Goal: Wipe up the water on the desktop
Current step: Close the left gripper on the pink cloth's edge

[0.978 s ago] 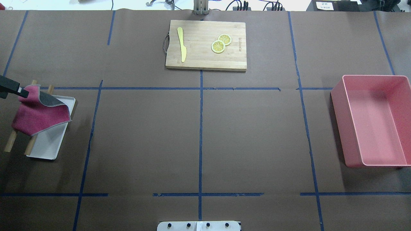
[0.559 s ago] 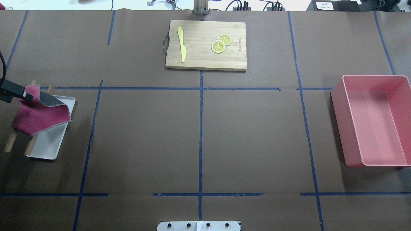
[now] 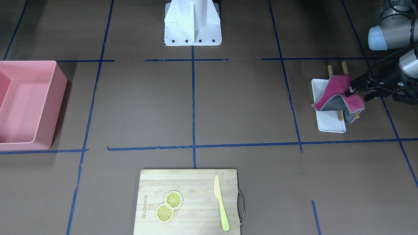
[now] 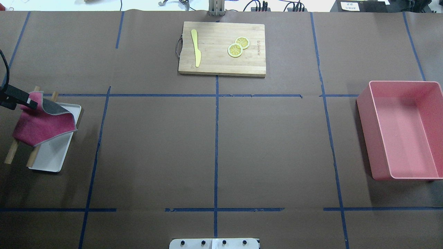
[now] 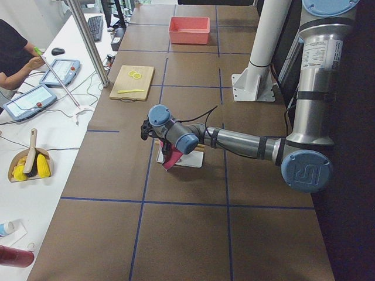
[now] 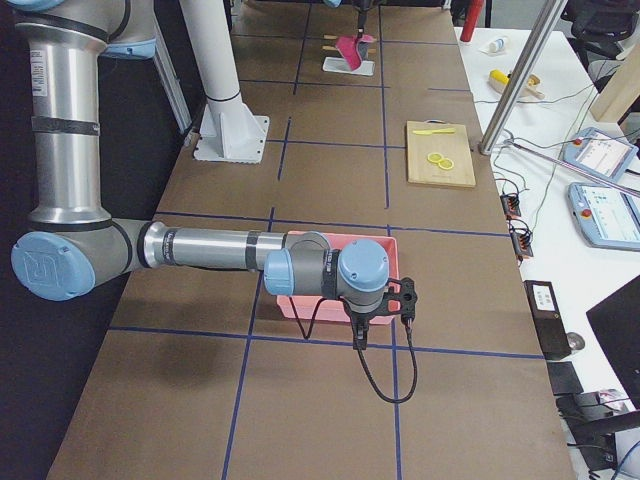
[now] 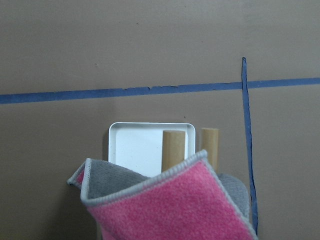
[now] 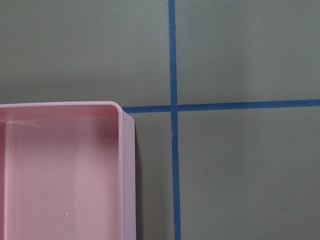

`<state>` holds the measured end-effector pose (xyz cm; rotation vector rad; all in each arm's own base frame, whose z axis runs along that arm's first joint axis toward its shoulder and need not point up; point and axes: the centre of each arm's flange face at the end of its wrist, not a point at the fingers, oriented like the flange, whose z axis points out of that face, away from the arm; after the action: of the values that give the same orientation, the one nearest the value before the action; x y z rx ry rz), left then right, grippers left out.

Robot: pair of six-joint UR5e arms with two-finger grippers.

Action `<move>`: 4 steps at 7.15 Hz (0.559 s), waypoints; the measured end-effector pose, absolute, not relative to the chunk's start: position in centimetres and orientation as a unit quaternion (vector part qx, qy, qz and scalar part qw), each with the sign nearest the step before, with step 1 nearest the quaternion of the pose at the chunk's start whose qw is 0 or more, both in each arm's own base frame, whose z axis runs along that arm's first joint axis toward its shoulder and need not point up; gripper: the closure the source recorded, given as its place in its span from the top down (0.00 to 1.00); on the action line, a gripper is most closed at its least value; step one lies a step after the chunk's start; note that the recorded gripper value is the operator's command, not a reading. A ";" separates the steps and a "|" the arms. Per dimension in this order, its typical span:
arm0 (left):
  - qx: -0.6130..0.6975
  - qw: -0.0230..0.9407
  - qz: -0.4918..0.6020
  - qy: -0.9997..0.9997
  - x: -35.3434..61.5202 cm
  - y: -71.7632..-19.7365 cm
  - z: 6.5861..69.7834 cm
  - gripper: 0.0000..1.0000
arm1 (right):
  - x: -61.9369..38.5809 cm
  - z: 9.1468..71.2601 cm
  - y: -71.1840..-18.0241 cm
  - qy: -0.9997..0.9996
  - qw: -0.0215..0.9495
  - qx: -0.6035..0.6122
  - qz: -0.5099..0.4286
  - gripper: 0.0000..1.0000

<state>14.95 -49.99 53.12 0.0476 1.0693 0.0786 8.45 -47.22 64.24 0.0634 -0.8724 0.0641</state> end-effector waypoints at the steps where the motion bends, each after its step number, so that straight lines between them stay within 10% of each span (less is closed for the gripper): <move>1: 0.022 0.860 0.037 0.509 15.0 -50.1 53.2 0.61 | 8.4 64.3 -47.2 -0.422 0.905 0.031 0.031 1.00; 4: 0.023 0.860 0.035 0.509 14.8 -50.1 53.2 0.56 | 8.4 64.2 -47.2 -0.423 0.905 0.031 0.031 1.00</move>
<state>14.85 -50.08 53.18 0.0478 1.0687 0.0743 8.44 -47.24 64.21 0.0638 -0.8735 0.0638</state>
